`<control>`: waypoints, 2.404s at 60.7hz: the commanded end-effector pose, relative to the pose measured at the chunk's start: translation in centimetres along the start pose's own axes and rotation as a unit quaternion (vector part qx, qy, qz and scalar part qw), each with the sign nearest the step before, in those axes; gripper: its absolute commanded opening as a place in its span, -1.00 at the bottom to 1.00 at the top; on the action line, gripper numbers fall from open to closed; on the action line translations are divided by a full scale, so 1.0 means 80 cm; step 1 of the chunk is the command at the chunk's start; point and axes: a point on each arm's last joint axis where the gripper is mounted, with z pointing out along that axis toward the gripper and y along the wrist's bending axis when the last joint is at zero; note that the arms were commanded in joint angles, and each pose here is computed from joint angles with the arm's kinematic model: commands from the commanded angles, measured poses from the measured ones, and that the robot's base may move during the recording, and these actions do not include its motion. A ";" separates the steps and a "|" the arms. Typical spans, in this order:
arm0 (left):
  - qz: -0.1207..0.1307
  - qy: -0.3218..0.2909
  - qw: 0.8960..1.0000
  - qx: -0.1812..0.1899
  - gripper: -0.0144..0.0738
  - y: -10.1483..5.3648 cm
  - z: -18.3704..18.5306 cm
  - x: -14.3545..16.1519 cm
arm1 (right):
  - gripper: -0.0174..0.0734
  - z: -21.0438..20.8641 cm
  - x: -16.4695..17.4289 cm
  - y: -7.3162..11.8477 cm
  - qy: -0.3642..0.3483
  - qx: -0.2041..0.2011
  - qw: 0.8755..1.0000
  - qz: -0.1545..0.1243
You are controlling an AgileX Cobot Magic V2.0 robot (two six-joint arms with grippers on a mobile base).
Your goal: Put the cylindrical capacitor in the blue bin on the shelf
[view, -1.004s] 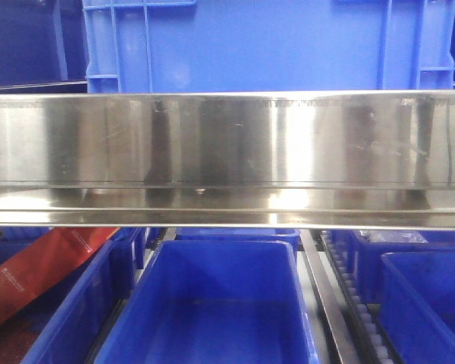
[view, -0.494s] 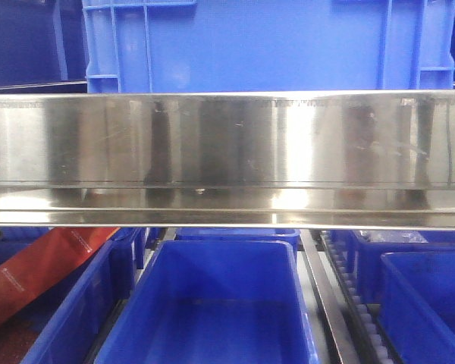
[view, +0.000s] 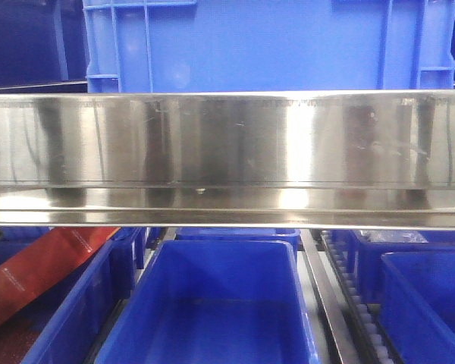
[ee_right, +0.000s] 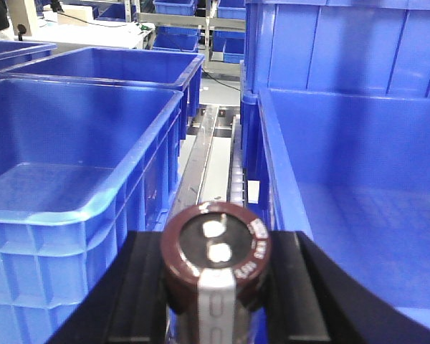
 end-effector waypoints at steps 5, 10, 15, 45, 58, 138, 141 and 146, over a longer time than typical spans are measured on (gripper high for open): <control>0.013 -0.005 0.999 0.048 -0.92 -0.037 0.062 -0.036 | -0.97 -0.001 -0.007 -0.001 -0.023 0.005 1.000 -0.007; 0.017 0.005 0.998 0.067 -0.92 -0.058 0.099 -0.042 | -0.97 -0.001 -0.007 -0.001 -0.025 0.005 1.000 -0.007; 0.023 0.015 0.996 0.080 -0.92 -0.076 0.132 -0.041 | -0.97 -0.001 -0.007 -0.001 -0.025 0.006 1.000 -0.007; 0.034 0.095 0.990 0.098 -0.65 -0.121 0.264 0.029 | -0.97 -0.001 -0.009 0.000 -0.033 0.001 0.999 0.002; 0.026 0.097 0.990 0.104 0.36 -0.123 0.264 0.030 | -0.97 -0.001 -0.009 0.000 -0.033 0.001 0.999 0.002; -0.065 0.010 0.998 -0.016 -0.84 0.004 -0.168 0.115 | -0.97 0.000 -0.008 0.000 -0.012 -0.002 1.000 0.002; -0.064 -0.001 0.998 -0.019 -0.84 0.009 -0.183 0.131 | -0.97 0.003 -0.013 0.001 -0.011 -0.005 1.000 0.002; -0.069 -0.015 0.997 -0.020 -0.84 0.013 -0.202 0.153 | -0.97 0.009 -0.028 0.005 -0.015 -0.019 1.000 -0.006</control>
